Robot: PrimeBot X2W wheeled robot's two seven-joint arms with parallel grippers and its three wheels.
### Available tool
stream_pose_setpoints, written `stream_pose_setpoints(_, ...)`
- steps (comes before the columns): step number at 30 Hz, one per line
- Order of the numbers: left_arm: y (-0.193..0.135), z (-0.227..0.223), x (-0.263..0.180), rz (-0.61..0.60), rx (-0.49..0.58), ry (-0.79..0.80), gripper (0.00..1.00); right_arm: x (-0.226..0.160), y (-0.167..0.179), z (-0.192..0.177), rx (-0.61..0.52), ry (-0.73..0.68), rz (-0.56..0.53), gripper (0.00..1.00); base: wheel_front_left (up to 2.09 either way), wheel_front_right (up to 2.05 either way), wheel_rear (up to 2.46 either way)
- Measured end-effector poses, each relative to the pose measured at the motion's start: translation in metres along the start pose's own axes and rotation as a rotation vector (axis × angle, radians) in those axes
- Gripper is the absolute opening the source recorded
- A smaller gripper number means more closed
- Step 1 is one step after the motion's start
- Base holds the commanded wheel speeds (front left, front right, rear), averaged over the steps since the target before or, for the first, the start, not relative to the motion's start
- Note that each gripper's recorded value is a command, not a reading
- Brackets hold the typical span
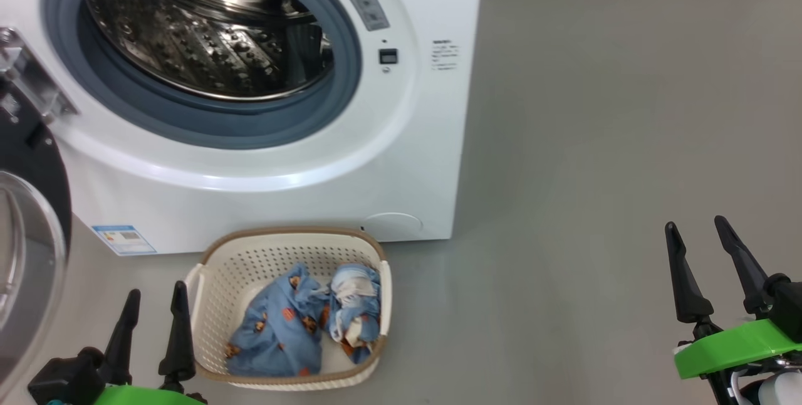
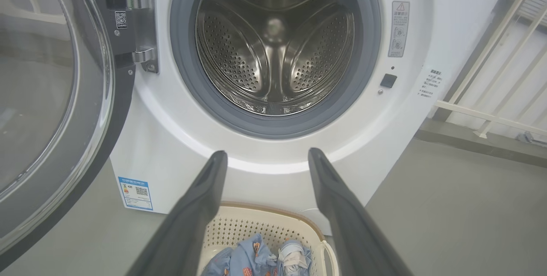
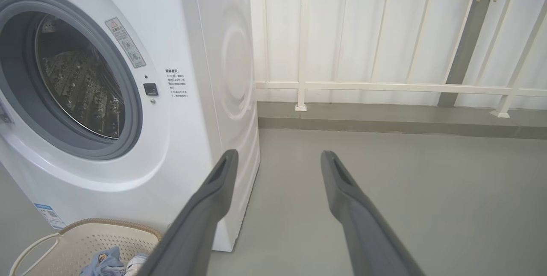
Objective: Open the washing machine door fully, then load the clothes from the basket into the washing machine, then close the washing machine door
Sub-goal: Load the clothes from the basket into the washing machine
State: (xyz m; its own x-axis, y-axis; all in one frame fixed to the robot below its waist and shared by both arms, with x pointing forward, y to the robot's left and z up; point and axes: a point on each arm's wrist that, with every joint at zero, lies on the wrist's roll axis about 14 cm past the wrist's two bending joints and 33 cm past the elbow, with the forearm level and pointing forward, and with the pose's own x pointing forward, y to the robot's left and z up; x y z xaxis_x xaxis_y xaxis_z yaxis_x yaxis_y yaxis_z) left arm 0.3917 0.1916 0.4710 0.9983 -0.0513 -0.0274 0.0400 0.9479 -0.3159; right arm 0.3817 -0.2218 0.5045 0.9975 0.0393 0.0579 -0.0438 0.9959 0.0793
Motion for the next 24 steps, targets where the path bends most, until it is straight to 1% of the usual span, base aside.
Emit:
stream_pose_setpoints(6, 0.002, -0.001, 0.000, 0.000, 0.009, 0.006, 1.00, 0.001, 0.002, -0.002, 0.003, 0.006, 0.005, 1.00, 0.48, -1.64, 1.16)
stream_pose_setpoints(10, 0.002, -0.001, 0.000, -0.005, 0.018, 0.006, 1.00, 0.002, 0.004, -0.003, 0.007, 0.008, 0.007, 1.00, 0.36, -1.01, 0.64)
stream_pose_setpoints(20, -0.002, -0.007, 0.001, -0.007, 0.012, 0.020, 1.00, 0.003, 0.003, -0.007, 0.008, 0.019, 0.005, 1.00, 0.04, -0.08, 0.03)
stream_pose_setpoints(24, -0.003, -0.015, 0.002, 0.003, -0.007, 0.038, 1.00, 0.004, 0.004, -0.010, 0.011, 0.026, 0.004, 1.00, 0.00, 0.00, 0.00)
